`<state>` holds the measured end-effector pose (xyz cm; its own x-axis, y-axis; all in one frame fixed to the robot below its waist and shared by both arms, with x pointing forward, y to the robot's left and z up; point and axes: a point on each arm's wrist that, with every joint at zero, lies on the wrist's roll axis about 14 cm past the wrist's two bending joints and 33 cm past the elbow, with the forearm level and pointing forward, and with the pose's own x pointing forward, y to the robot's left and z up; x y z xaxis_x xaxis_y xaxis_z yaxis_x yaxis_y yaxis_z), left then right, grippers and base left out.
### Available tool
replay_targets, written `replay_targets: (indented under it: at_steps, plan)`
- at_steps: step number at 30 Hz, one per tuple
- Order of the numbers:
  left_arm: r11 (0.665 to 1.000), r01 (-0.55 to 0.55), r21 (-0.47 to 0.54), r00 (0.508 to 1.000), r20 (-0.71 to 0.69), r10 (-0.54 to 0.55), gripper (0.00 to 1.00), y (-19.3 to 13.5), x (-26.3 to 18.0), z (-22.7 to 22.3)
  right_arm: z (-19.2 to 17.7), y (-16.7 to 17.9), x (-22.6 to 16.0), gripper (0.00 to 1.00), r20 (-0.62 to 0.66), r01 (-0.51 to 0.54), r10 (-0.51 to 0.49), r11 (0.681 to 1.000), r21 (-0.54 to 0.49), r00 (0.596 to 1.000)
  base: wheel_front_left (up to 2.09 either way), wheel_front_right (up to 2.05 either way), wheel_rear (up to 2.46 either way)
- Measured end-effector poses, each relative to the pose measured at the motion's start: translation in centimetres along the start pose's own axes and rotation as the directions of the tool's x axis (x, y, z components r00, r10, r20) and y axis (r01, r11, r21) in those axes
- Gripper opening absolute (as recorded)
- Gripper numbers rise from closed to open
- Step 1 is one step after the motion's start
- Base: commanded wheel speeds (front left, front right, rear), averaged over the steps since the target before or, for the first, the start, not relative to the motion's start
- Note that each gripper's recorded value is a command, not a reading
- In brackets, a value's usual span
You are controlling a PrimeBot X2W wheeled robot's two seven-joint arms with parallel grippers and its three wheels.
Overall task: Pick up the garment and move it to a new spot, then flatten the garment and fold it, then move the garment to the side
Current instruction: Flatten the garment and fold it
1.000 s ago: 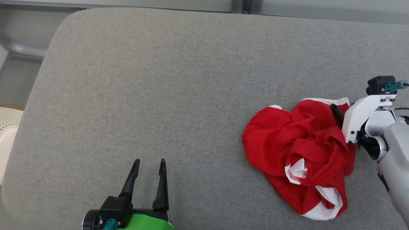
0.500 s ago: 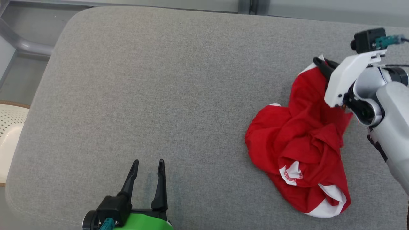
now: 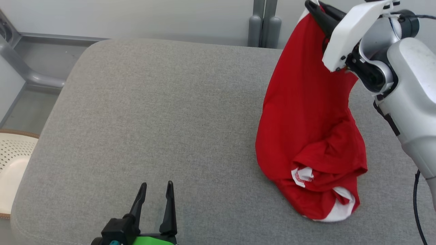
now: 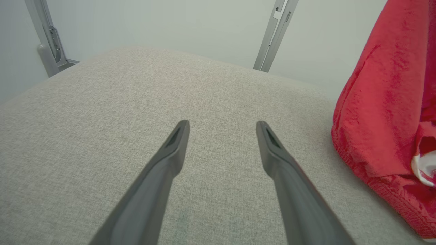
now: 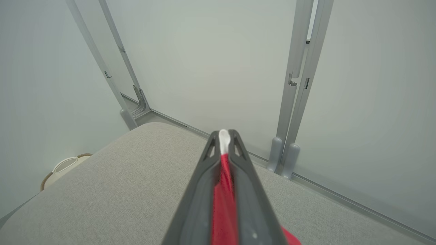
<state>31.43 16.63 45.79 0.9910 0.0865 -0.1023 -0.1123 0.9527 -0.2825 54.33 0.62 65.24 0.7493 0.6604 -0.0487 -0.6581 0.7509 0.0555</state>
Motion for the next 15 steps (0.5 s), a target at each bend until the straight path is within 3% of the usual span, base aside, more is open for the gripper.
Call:
replay_targets:
  at_steps: [8, 12, 15]
  plan:
    - [1.0, -0.007, -0.021, 1.0, 0.01, 0.008, 1.0, -0.1, -1.4, 0.1, 7.7, 2.6, -0.7, 0.0, 0.182, -0.039, 0.053, 0.996, -0.078, 0.982, 0.0, 0.0, 0.0]
    - [1.0, -0.007, -0.025, 1.0, 0.019, 0.008, 1.0, -0.2, -1.4, 0.3, 7.6, 4.0, -1.3, 0.0, 0.18, -0.082, 0.099, 0.992, -0.099, 0.979, 0.0, 0.0, 0.0]
    - [1.0, -0.005, -0.027, 1.0, 0.022, 0.005, 1.0, -0.3, -1.4, 0.4, 4.6, 4.7, -2.5, 0.0, 0.137, -0.122, 0.132, 0.989, -0.079, 0.982, 0.0, 0.0, 0.0]
